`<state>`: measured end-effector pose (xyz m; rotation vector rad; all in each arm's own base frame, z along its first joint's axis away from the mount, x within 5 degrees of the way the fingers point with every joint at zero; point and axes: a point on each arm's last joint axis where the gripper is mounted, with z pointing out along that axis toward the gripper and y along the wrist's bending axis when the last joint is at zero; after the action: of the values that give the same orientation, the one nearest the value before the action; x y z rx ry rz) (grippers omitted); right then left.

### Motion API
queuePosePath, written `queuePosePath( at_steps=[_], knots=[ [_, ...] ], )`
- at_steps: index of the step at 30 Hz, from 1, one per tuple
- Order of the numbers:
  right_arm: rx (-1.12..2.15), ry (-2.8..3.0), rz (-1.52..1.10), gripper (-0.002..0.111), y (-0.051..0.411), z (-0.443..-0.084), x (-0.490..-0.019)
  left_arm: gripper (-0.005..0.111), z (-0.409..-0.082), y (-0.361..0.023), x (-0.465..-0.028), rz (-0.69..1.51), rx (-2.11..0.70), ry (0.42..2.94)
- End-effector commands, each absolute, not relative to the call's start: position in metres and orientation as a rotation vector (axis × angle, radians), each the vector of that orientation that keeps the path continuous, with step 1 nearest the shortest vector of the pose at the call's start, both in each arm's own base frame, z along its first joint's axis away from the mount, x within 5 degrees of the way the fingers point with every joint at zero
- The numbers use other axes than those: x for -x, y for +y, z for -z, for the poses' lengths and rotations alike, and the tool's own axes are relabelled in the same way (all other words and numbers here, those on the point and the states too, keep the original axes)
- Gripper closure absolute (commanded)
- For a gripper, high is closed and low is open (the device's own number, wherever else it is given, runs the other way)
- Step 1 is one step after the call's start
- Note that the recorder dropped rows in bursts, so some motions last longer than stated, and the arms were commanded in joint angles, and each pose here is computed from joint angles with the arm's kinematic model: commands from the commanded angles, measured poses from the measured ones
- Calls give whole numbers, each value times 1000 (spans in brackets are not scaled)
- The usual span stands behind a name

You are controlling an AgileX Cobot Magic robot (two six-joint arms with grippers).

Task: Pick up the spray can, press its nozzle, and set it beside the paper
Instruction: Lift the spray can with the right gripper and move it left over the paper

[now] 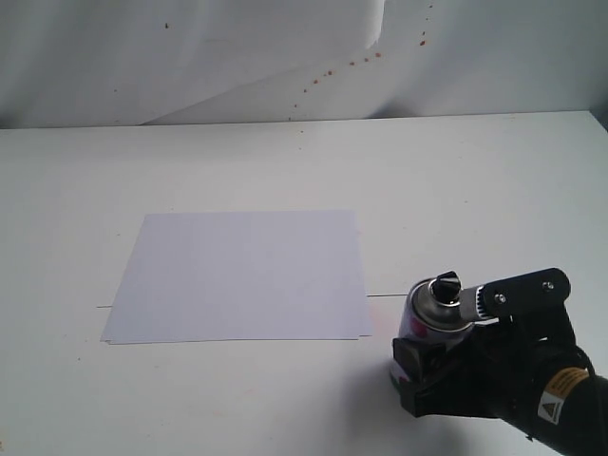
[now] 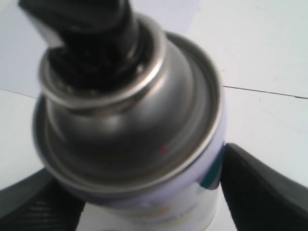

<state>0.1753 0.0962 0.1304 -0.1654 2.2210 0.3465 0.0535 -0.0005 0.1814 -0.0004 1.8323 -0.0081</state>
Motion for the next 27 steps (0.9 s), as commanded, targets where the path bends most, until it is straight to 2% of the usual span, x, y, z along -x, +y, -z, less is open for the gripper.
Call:
queuePosePath(
  at_steps=[1,6,9,19,27],
  knots=[
    [146,2212,-339,61,96,-132,-177,107,-182,0,-54,7,0,1824],
    [146,2212,-339,94,96,-132,-177,107,-182,0,-54,7,0,1824],
    [160,2210,-332,108,96,-132,-177,107,-182,0,-54,8,2,1824],
    [197,2171,-320,108,96,-134,-178,107,-182,0,-54,8,2,1824],
    [298,2209,-317,108,114,-148,-198,107,-182,0,-54,6,-1,1824]
  ],
)
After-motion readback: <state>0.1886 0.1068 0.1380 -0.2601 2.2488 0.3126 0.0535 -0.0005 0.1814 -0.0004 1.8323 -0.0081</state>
